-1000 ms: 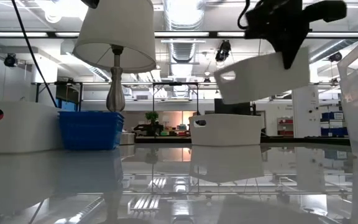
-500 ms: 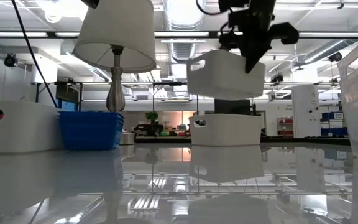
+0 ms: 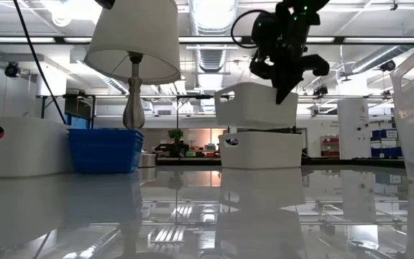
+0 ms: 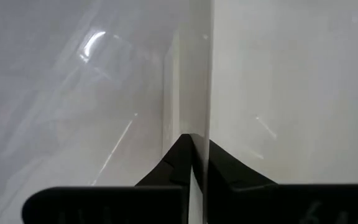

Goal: Stack baskets by color
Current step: Stack the bottom right white bin on top of the top white bin, then stack the bottom white bin on top of the top white bin

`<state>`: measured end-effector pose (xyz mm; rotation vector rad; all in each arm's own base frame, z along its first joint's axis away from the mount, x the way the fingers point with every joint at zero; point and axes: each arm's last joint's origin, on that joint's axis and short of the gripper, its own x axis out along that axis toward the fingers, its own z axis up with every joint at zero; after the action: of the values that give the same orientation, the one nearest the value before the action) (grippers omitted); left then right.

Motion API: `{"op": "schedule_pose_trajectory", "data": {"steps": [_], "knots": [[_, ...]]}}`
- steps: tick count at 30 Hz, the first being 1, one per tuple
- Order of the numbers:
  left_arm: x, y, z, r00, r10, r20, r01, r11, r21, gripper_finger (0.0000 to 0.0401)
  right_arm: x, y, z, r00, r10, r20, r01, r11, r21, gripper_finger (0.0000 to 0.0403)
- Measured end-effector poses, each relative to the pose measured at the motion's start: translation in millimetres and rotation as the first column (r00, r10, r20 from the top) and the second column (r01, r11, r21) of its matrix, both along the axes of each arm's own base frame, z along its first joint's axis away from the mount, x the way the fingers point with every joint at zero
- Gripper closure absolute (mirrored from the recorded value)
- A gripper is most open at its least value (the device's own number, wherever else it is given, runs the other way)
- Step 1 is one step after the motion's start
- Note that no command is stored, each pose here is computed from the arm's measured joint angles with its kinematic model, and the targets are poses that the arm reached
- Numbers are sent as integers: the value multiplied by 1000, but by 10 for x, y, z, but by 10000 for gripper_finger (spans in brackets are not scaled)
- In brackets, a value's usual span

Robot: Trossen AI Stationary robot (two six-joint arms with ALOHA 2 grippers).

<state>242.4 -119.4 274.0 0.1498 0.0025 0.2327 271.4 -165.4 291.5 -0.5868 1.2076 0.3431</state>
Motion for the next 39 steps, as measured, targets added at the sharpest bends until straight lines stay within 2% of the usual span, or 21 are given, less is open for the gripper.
{"op": "schedule_pose_trajectory", "data": {"steps": [15,22,25,30,37,39], "knots": [[3,0,9,1000,1,1,-1,1000,0,276,87,-176,-288,997,-38,-74,42,998,54,394],[3,0,9,1000,1,1,-1,1000,0,276,135,-206,-415,986,-123,-111,135,986,103,390],[3,0,9,1000,1,1,-1,1000,1,276,137,-207,-441,978,-166,-128,182,976,122,374],[3,0,8,1000,1,0,-1,1000,1,276,128,-201,-437,969,-205,-137,223,966,134,321],[2,0,5,1000,1,-2,-1,1000,2,276,63,-62,-207,958,-254,-135,272,951,147,258],[2,0,0,1000,1,-5,-1,1000,4,276,50,54,-113,922,-365,-132,384,907,174,252]]}}
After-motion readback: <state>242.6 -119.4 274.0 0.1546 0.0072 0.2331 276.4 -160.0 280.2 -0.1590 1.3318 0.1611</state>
